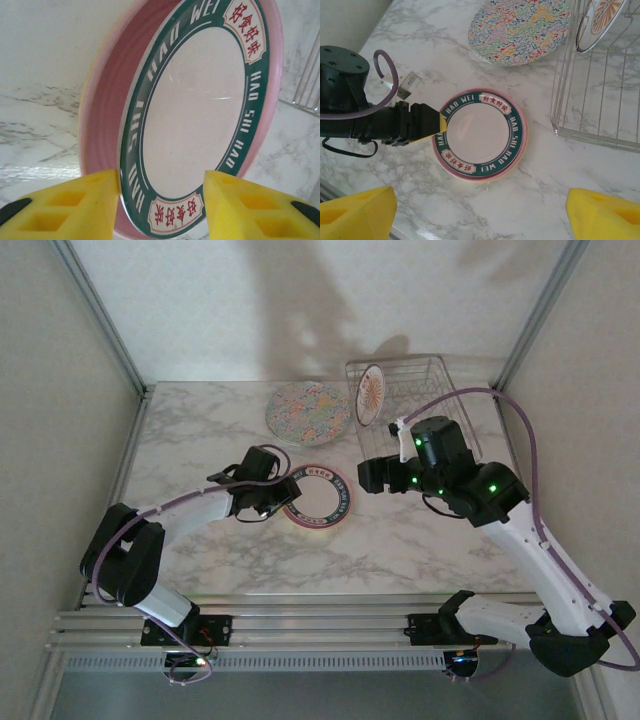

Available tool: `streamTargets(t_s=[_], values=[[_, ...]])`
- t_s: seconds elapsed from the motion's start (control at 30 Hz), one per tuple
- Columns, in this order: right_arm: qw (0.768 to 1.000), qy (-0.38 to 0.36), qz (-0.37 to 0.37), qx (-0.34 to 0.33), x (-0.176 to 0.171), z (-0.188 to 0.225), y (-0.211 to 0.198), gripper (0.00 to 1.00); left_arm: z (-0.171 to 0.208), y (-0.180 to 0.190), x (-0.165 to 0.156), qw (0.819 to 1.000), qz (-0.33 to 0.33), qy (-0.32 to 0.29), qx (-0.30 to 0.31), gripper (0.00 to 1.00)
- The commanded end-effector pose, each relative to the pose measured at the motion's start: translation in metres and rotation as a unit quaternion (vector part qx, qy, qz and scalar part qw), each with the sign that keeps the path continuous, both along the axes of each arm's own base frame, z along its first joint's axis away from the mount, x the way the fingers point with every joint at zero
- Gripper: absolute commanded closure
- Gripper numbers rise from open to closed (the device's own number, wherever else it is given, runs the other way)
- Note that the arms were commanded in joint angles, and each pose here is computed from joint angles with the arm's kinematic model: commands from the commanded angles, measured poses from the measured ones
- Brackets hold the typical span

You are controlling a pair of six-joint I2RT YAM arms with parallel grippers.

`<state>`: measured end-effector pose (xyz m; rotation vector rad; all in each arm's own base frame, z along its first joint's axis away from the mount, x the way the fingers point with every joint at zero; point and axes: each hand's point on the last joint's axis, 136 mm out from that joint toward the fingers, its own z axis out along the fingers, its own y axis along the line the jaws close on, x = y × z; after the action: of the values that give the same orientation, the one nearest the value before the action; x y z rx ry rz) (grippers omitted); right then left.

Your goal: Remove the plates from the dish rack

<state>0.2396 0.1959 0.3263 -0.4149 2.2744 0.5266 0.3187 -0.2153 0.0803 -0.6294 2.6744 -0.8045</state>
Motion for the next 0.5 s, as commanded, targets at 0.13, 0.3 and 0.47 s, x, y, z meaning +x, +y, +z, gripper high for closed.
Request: streamTargets(t_s=[0.13,0.3,0.47], values=[[1.000,-0.006,-0.010,0.001,0.008,0.000,0.004,0.11,0.006,0.014,-0.005,0.999,-0.004,0.006,0.051,0.44],[1.000,-0.008,-0.016,0.000,0.011,0.000,0.004,0.11,0.008,0.017,-0.005,0.998,-0.002,0.007,0.060,0.43],[0.999,-0.019,-0.035,-0.009,0.019,0.002,0.000,0.09,0.019,0.023,-0.003,0.997,0.006,-0.005,0.074,0.35]])
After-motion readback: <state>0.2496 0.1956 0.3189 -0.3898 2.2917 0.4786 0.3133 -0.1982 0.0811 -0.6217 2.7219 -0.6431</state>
